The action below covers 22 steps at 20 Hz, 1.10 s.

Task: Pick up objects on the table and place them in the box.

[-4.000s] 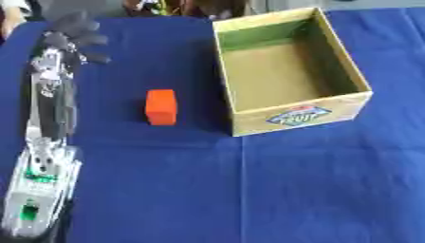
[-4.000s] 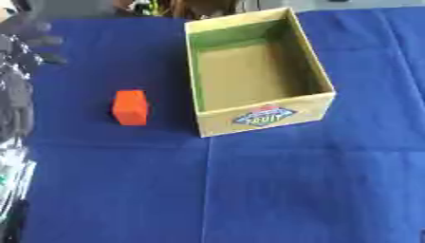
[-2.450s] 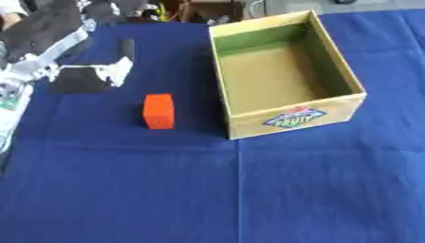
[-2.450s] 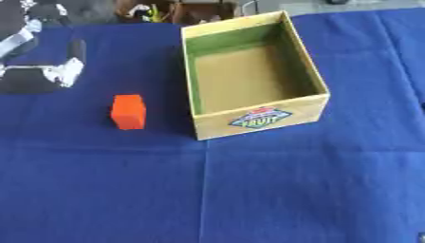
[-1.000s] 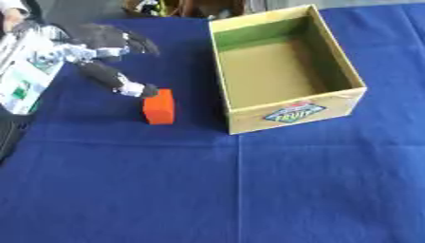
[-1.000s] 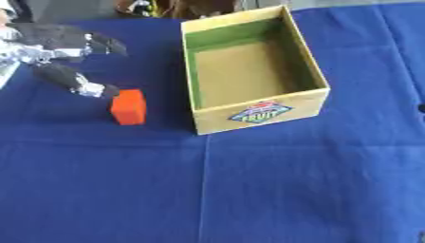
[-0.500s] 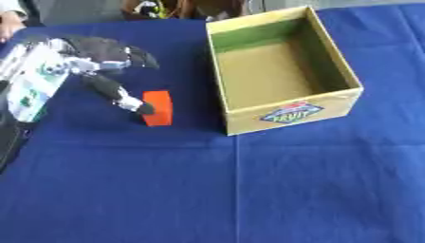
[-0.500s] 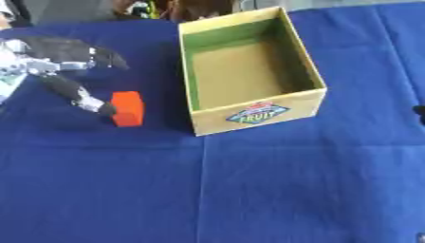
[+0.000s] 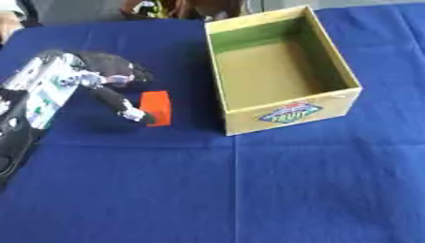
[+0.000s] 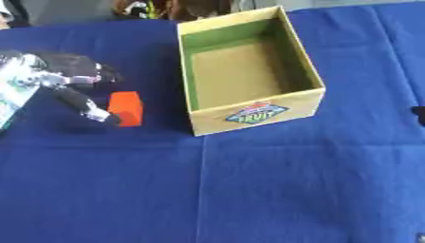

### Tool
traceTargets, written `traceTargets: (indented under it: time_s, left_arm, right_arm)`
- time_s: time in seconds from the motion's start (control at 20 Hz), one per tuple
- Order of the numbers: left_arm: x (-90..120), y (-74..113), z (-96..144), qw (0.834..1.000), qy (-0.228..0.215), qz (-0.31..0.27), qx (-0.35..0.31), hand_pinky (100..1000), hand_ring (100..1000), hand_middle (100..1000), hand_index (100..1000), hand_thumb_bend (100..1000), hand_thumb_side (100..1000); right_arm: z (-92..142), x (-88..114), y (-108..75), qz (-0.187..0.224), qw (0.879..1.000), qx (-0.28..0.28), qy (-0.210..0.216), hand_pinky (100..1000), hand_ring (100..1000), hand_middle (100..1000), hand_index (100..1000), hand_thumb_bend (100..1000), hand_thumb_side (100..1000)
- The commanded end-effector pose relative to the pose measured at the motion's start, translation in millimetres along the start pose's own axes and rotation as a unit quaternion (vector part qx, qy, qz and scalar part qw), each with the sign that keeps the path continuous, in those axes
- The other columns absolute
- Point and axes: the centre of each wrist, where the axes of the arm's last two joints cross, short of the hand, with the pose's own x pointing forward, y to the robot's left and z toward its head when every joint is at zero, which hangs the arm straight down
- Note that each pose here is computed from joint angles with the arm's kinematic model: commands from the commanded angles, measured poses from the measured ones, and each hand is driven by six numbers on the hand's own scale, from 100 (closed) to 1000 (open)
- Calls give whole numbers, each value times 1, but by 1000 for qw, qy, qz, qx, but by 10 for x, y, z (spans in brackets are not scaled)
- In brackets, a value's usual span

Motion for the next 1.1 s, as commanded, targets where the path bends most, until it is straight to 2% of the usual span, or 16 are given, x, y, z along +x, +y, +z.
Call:
traceTargets:
  time_s: [0.05,0.65,1.0,1.1]
  left_arm:
    - [-53,68,32,996,-27,-50,-66,718,839,868,1000,668,1000]
    - [-4,43,-51,997,-51,-16,-55,679,778,767,1000,569,1000]
    - [18,62,-37,997,-48,-26,-55,659,754,731,1000,581,1000]
    - [19,29,-55,996,-44,-31,-64,659,754,731,1000,561,962]
  right_arm:
    - [-30,46,0,2,1000,2,-11,817,958,645,937,100,972]
    - [-35,50,9,4,1000,2,-10,818,959,644,935,100,971]
    - [-41,52,11,5,1000,1,-9,817,959,642,934,100,972]
    - [-43,52,9,5,1000,-1,-10,817,959,642,934,100,973]
